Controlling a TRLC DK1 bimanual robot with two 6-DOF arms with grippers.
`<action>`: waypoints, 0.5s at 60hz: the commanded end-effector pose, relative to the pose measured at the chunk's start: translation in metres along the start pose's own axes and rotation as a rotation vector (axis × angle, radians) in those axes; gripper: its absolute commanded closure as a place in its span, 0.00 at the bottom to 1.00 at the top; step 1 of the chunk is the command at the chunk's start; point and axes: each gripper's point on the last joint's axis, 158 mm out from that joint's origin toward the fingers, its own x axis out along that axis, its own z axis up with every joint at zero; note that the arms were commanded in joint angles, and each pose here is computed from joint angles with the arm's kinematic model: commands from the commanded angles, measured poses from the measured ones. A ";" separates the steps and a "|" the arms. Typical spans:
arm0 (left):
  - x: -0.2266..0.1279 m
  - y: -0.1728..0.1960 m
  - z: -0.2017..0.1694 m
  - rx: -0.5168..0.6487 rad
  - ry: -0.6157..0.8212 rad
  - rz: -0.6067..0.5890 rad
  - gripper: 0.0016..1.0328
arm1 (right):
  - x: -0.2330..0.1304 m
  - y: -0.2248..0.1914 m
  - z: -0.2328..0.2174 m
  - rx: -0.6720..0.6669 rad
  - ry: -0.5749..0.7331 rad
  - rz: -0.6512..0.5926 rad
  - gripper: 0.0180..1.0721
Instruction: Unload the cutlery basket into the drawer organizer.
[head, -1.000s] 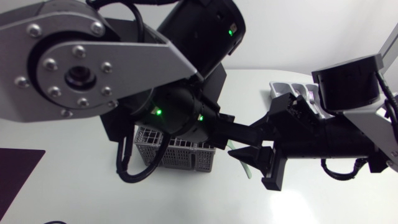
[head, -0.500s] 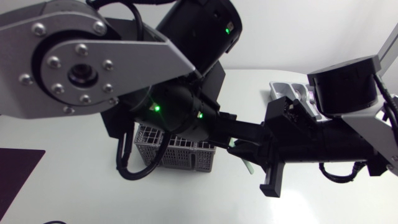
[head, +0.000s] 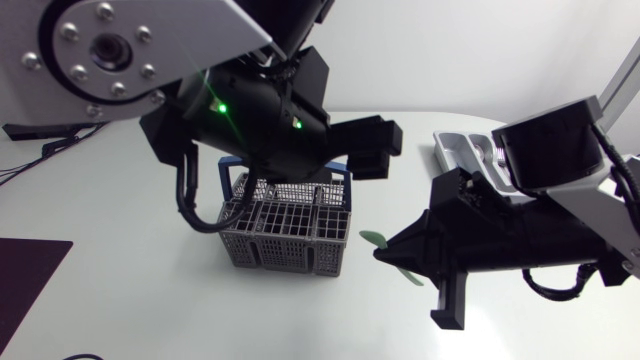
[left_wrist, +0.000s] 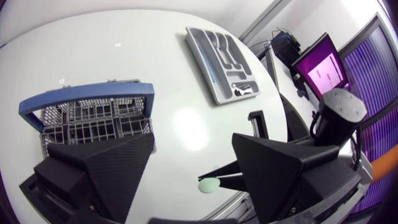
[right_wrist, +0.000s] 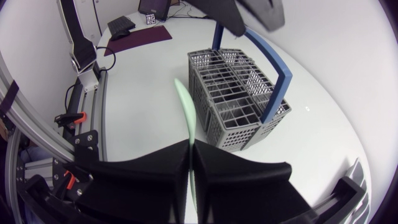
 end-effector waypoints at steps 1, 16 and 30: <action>-0.021 -0.003 0.025 -0.043 -0.075 -0.033 0.05 | -0.004 -0.002 -0.008 -0.014 0.015 0.005 0.95; -0.031 0.049 0.048 -0.095 -0.158 0.072 0.05 | -0.031 -0.045 -0.038 -0.004 0.054 -0.041 0.95; -0.041 0.095 0.052 -0.085 -0.196 0.175 0.05 | -0.060 -0.100 -0.080 -0.011 0.124 -0.094 0.95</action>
